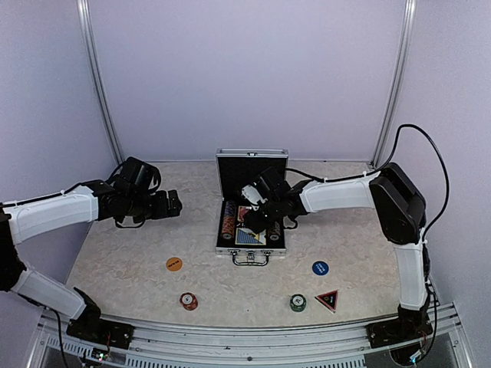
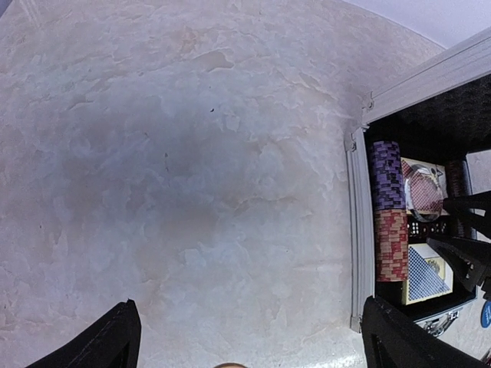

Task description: Pack up texas hold em set

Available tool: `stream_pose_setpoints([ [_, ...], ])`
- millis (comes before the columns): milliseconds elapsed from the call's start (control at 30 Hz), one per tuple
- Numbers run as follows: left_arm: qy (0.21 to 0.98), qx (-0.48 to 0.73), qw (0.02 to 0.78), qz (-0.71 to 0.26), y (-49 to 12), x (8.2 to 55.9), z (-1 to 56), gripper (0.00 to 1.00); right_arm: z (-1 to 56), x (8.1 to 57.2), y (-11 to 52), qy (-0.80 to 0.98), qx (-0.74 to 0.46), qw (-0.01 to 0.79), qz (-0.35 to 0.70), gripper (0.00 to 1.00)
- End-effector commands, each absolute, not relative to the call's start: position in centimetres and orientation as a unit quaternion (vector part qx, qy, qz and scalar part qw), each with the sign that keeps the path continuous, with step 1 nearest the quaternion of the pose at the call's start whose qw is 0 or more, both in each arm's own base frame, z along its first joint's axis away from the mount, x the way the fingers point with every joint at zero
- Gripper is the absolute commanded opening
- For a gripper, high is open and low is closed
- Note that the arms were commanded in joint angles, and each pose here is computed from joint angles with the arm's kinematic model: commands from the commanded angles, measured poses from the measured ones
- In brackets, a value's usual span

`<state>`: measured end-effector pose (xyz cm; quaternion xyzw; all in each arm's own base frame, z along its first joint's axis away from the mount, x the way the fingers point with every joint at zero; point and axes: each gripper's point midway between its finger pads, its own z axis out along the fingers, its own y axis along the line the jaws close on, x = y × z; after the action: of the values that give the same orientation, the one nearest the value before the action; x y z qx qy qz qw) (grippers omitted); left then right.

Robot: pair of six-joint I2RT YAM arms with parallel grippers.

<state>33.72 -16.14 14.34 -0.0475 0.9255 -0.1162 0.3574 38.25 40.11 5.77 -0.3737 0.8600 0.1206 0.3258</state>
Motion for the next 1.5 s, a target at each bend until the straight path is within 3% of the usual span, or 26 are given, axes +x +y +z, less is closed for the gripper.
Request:
stream_pose_setpoints([
  [0,0.928,0.005,0.357,-0.11,-16.8,34.4,15.4,0.99,5.3,38.3,40.7,0.859,-0.381,0.324,0.113,0.52],
  [1467,0.931,-0.017,0.345,-0.115,-15.7,34.4,13.5,0.99,4.7,42.4,40.8,0.864,-0.352,0.357,0.047,0.5],
])
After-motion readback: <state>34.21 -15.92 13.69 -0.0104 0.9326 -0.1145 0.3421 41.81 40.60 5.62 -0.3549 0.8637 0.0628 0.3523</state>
